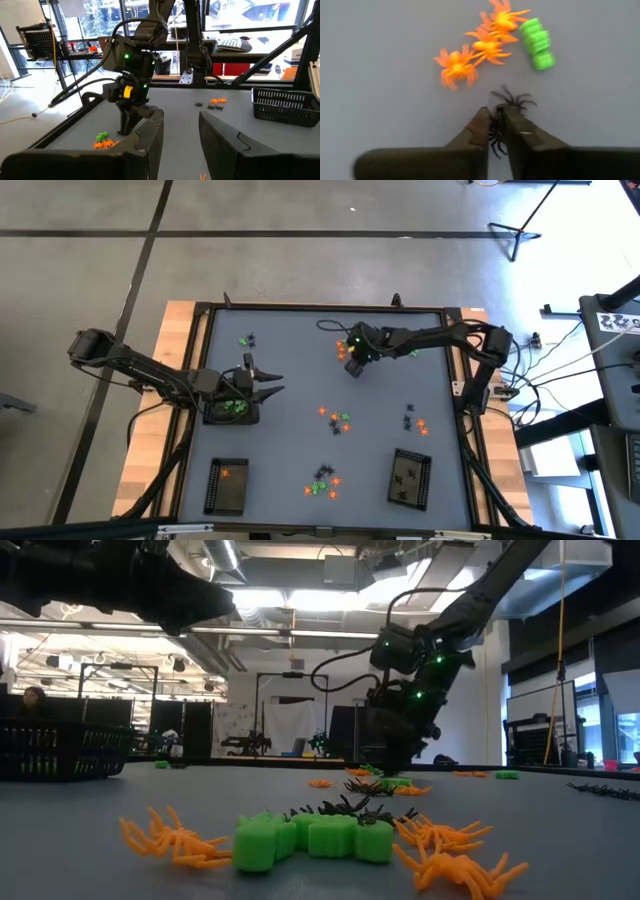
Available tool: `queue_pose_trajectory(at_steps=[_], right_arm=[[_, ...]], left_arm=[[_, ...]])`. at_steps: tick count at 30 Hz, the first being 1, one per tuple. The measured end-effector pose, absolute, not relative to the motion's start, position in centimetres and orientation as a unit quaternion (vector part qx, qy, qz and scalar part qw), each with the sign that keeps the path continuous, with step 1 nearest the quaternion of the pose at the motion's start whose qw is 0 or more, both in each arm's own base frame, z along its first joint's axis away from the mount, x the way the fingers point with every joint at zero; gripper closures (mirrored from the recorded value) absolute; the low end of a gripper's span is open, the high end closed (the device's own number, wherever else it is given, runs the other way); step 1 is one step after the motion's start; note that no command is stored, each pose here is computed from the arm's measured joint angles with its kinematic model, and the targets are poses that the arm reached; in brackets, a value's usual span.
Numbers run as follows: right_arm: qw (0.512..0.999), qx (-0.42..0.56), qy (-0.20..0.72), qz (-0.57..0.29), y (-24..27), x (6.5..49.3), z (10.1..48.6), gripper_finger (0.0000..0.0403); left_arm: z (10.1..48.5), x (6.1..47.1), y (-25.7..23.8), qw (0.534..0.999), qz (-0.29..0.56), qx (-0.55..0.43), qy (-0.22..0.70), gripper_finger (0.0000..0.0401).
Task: Sort Halloween decoration
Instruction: Put the black spider toy into the bottom right black bin
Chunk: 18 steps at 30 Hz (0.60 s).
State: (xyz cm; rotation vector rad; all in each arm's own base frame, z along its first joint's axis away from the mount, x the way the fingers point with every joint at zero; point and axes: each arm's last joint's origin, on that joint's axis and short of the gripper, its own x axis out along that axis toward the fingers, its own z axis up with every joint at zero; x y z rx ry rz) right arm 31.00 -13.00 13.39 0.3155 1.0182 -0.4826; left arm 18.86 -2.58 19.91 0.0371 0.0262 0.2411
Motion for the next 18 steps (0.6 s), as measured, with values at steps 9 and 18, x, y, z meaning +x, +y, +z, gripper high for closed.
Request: queue_pose_trajectory(at_steps=[9,18], right_arm=[[0.85,0.15,0.467,-0.192,-11.4,30.6,16.1,0.0398],[0.865,0.128,0.46,-0.153,-8.0,30.5,18.7,0.0398]], left_arm=[[19.8,18.9,-2.6,0.992,0.12,0.019,0.017,0.0285],[19.8,18.9,-2.6,0.992,0.12,0.019,0.019,0.0285]])
